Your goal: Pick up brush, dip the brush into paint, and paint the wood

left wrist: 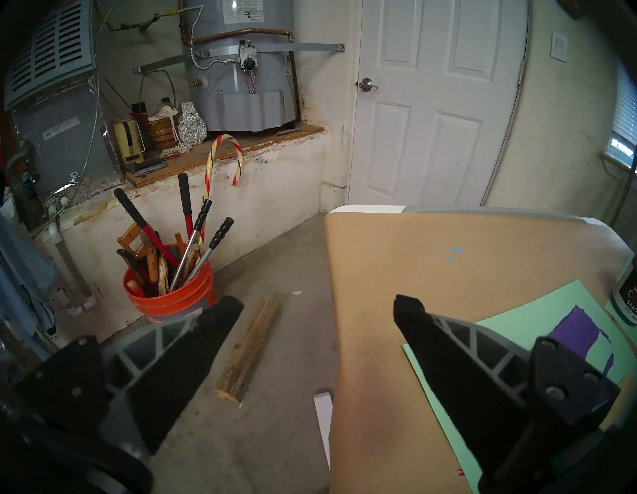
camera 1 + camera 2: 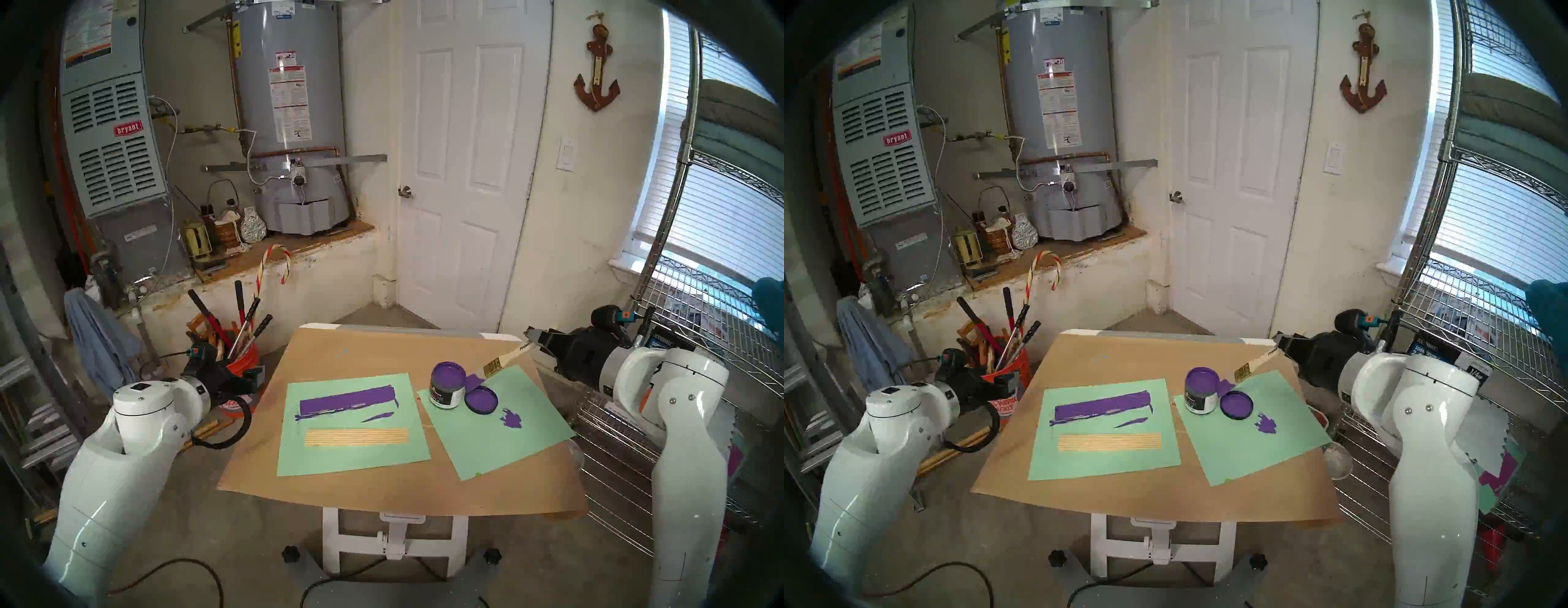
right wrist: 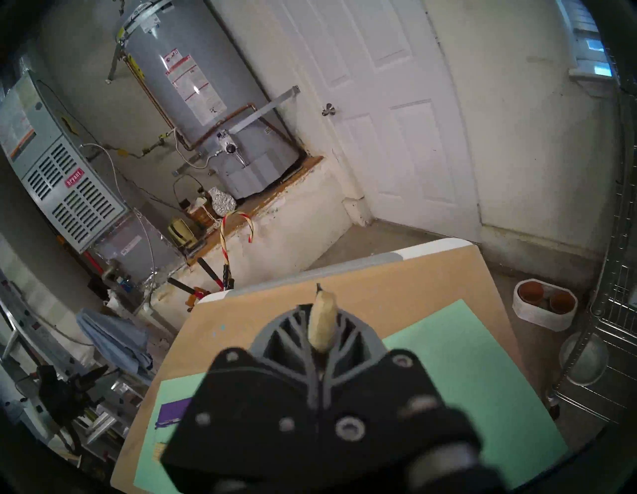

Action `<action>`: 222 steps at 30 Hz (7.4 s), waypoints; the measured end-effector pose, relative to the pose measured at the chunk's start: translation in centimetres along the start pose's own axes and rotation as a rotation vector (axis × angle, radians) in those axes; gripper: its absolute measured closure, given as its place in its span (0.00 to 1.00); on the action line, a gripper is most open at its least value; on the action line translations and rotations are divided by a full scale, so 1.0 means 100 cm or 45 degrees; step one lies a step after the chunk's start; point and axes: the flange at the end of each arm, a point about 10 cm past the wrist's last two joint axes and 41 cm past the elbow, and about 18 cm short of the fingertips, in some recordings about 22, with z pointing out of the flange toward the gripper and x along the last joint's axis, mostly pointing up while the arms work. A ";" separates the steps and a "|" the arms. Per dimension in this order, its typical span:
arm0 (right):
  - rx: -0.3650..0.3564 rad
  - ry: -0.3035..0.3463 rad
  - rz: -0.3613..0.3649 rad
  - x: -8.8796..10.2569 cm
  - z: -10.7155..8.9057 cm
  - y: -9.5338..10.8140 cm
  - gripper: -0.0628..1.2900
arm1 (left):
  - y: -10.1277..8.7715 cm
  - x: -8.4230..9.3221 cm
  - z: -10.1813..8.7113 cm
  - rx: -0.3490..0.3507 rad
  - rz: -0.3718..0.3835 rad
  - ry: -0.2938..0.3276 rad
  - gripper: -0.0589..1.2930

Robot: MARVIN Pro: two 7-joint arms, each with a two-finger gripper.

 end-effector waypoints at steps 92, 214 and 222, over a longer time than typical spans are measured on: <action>-0.025 0.004 0.027 -0.014 0.040 -0.024 0.97 | 0.000 0.000 0.000 0.000 0.000 0.001 0.03; 0.135 0.108 0.372 -0.004 0.009 -0.031 0.97 | 0.000 0.000 0.000 0.000 0.000 0.001 0.03; 0.215 0.067 0.426 -0.020 0.007 -0.054 0.97 | 0.000 0.000 0.000 0.000 0.000 0.000 0.03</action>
